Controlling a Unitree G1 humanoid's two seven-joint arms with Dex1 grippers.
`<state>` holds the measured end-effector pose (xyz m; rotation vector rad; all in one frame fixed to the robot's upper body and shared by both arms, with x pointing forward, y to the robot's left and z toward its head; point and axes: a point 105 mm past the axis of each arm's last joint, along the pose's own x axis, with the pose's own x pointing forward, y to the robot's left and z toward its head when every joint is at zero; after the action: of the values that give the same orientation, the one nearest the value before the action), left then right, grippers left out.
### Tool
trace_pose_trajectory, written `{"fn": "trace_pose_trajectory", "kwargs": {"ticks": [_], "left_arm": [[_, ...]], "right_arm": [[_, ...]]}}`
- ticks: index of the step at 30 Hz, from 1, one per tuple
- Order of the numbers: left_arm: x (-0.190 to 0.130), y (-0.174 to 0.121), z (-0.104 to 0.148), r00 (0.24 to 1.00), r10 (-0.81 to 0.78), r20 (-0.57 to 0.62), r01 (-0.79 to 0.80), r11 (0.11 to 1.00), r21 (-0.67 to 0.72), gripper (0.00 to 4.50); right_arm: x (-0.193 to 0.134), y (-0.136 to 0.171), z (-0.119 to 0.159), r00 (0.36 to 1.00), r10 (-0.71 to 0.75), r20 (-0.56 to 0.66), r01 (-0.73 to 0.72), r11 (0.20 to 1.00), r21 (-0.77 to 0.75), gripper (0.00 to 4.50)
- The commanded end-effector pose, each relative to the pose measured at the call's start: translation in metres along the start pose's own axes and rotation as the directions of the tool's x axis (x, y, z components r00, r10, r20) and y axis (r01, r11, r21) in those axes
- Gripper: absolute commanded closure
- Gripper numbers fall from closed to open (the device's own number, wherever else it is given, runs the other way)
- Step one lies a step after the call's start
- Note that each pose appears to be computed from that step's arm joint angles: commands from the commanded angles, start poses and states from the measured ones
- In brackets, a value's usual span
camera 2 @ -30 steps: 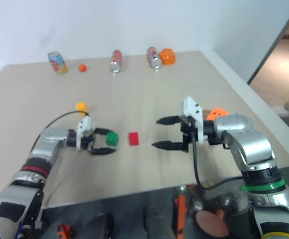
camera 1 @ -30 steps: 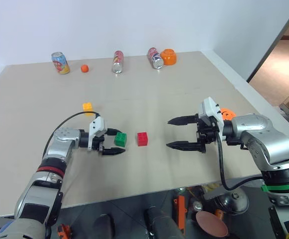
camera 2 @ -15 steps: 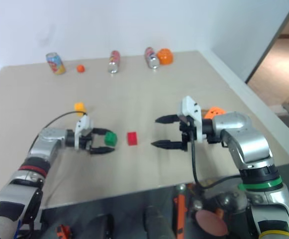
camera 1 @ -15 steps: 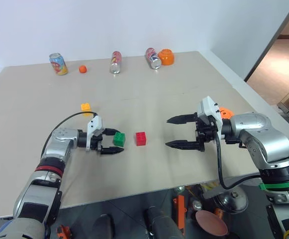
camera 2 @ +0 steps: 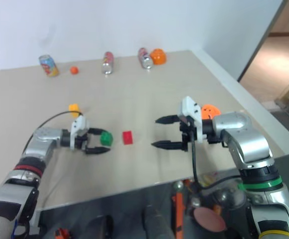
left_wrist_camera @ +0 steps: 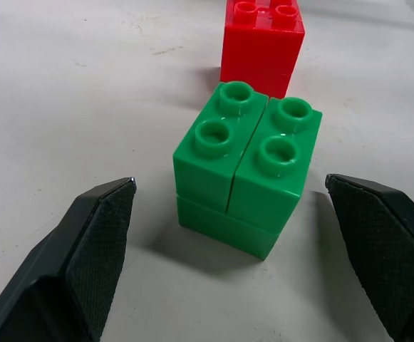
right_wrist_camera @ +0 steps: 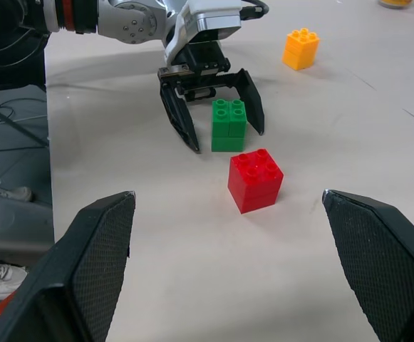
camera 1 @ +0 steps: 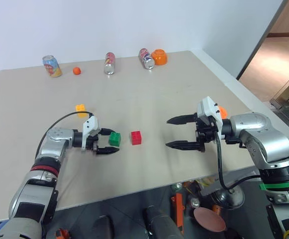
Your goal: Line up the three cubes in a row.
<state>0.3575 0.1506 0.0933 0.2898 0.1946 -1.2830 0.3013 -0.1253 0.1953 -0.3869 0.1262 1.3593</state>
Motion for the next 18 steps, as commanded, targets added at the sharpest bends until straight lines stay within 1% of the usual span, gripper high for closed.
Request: {"fn": "trace_pose_trajectory", "kwargs": {"ticks": [1,3,4,13,18], "left_arm": [[-0.014,0.002,-0.011,0.999,0.037,-0.023,-0.038,0.998,-0.047,1.11],[-0.014,0.001,-0.011,0.999,0.035,-0.027,-0.036,0.998,-0.046,1.71],[-0.014,0.001,-0.012,0.999,0.033,-0.033,-0.034,0.998,-0.046,2.13],[-0.022,-0.001,-0.007,1.0,0.007,-0.029,-0.01,0.996,-0.092,2.13],[-0.026,-0.01,0.0,0.999,-0.046,-0.023,0.043,0.994,-0.102,2.13]], "right_arm": [[0.0,-0.001,0.01,1.0,0.012,0.008,-0.012,0.999,-0.044,0.15],[0.001,-0.001,0.011,1.0,0.013,0.008,-0.013,0.999,-0.045,0.15],[0.001,-0.001,0.011,1.0,0.015,0.007,-0.014,0.999,-0.045,0.15],[0.002,-0.003,0.013,1.0,0.031,0.006,-0.03,0.998,-0.05,0.15],[0.002,-0.003,0.014,0.999,0.035,0.007,-0.035,0.998,-0.052,0.15]]}}
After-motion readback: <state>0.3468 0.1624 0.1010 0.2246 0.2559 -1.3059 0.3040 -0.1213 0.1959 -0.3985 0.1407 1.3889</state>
